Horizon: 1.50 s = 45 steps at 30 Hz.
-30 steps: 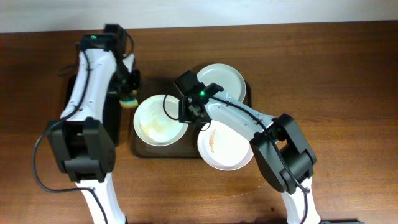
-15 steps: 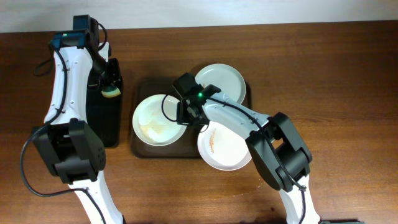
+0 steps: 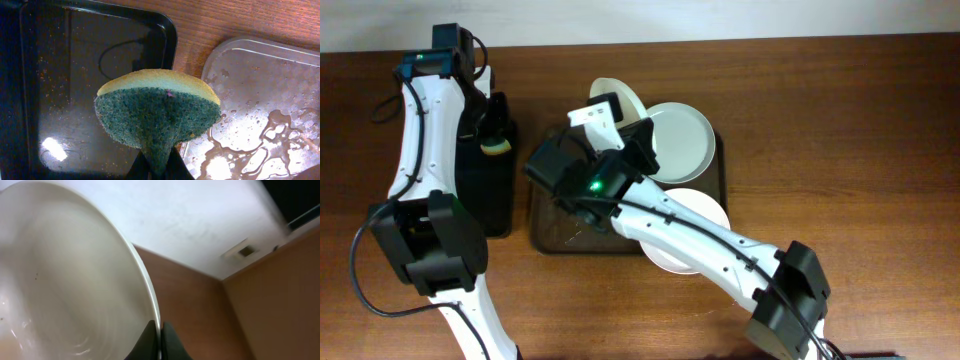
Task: Clean dirty plates on tray and stack at the side
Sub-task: 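Lift the cleaned plate with the right gripper and place it right of tray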
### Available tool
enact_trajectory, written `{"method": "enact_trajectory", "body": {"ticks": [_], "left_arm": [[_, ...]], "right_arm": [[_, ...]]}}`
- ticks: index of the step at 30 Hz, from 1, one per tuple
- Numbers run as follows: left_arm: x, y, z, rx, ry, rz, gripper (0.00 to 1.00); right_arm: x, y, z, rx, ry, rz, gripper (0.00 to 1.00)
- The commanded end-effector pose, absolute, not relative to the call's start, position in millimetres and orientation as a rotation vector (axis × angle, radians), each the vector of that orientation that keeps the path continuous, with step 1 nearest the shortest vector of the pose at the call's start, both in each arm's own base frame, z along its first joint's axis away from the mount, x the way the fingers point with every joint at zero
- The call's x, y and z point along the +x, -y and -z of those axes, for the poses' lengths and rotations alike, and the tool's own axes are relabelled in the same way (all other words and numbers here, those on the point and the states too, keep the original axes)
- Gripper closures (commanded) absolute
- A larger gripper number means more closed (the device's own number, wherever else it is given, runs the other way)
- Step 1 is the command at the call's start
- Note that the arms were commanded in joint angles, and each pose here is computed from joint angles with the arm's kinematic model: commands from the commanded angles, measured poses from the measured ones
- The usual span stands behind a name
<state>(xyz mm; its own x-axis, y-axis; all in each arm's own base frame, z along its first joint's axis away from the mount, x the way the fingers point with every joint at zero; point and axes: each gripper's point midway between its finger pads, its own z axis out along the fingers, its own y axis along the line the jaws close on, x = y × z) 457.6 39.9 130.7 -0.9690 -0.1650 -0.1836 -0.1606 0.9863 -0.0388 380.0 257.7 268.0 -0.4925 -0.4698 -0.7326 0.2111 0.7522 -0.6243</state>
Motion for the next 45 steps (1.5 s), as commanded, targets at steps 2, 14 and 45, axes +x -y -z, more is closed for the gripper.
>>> {"method": "enact_trajectory", "body": {"ticks": [2,14,45], "left_arm": [[461,-42,-140,-0.224,-2.916,0.046,0.99],[461,-44,-140,-0.227,-2.915,0.044,0.99],[469,-44,-140,-0.225,-2.887,0.044,0.99]], "right_arm": [[370,-256,-306,-0.135,-1.757,0.906,0.96],[406,-23,-218,0.642,-2.640,0.288,0.96],[279,-105,-38,0.359,-3.151,-0.143,0.57]]}}
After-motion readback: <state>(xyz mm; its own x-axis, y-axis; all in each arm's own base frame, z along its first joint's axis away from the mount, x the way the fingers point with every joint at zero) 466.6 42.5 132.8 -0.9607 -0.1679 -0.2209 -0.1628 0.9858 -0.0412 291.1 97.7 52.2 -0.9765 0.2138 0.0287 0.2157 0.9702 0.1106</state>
